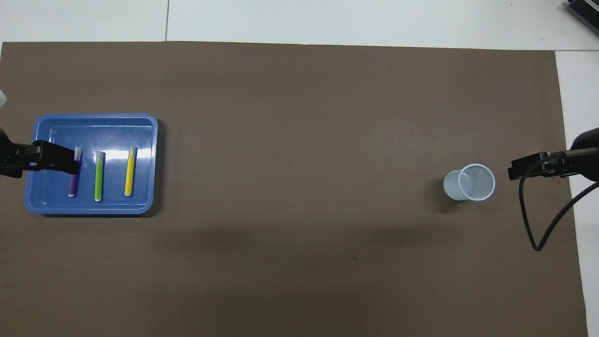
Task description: Transfer and insert pens with both arms
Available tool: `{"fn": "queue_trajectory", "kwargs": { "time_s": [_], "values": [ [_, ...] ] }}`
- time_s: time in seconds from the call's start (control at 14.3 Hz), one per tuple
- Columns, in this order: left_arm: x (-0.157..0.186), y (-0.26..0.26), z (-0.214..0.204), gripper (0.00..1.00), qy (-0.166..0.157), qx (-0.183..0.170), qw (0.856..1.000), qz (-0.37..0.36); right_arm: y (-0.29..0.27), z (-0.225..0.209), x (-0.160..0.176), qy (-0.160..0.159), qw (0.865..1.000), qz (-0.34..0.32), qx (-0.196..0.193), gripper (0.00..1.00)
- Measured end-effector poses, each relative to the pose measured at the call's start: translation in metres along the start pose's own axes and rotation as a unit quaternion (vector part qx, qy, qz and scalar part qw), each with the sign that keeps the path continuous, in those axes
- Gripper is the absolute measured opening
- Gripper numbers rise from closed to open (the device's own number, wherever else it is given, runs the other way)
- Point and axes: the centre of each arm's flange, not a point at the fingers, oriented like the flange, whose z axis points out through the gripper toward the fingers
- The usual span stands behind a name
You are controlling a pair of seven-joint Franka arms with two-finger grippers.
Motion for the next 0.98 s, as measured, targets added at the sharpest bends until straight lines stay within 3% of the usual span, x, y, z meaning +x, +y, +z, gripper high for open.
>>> {"fn": "queue_trajectory", "kwargs": {
  "time_s": [0.98],
  "values": [
    [0.001, -0.013, 0.0, 1.0, 0.001, -0.001, 1.0, -0.012, -0.006, -0.017, -0.005, 0.017, 1.0, -0.006, 0.001, 1.0]
  ]
}}
